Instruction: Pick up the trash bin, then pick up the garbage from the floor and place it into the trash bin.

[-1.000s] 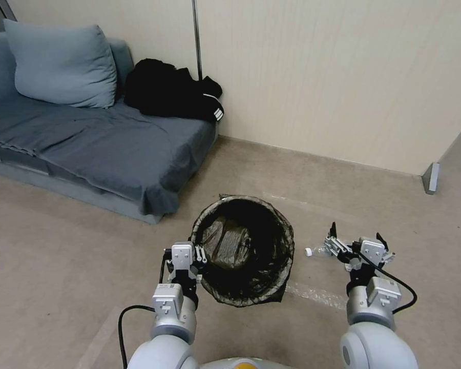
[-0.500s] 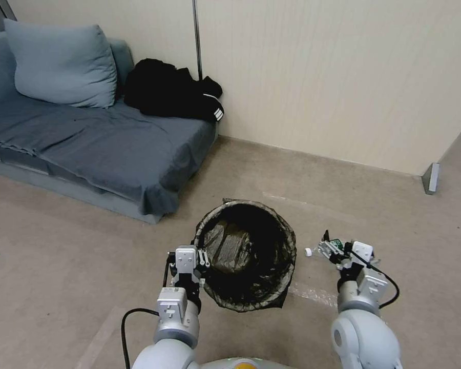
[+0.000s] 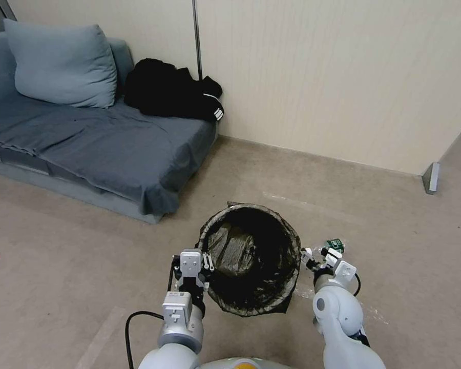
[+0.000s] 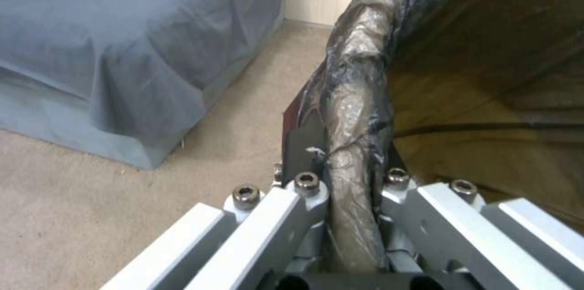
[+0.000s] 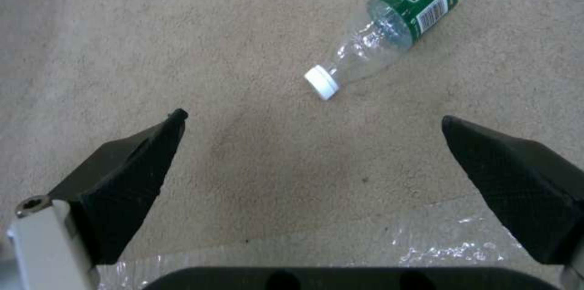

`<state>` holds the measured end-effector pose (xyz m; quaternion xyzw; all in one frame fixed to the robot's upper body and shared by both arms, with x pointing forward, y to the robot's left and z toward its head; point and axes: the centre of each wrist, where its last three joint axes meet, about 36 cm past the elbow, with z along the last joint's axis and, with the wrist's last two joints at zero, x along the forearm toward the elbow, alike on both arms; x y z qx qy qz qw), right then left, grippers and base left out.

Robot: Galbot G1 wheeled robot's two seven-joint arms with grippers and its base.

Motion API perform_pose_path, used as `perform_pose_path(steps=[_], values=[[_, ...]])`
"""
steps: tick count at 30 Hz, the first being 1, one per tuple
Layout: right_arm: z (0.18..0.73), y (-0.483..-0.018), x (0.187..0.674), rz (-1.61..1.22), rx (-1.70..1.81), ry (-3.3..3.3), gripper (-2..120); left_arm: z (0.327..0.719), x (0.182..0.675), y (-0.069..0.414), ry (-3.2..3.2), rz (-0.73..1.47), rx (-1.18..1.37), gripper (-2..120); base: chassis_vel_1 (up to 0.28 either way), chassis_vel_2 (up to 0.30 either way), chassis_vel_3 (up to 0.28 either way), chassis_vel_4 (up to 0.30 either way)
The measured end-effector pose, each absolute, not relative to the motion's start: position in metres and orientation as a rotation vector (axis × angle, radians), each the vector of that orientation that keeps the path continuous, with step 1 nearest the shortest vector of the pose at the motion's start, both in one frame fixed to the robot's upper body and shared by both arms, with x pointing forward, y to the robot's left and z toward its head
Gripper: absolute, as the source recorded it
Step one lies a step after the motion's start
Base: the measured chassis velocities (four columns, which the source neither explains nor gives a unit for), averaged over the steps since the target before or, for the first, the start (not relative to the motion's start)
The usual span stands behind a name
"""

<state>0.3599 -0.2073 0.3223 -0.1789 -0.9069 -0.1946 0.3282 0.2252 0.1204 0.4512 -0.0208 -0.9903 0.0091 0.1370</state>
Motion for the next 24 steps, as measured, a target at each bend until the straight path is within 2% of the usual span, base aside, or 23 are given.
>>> perform_pose_path(steps=[9, 24], values=[[0.28, -0.205, 0.398, -0.567, -0.503, -2.333, 100, 0.45, 0.224, 0.121, -2.864, 0.017, -0.061, 0, 0.0, 0.0, 0.0, 0.0], [0.285, -0.216, 0.418, -0.586, -0.519, -2.41, 100, 0.445, 0.22, 0.117, -2.859, -0.005, -0.072, 0, 0.0, 0.0, 0.0, 0.0]])
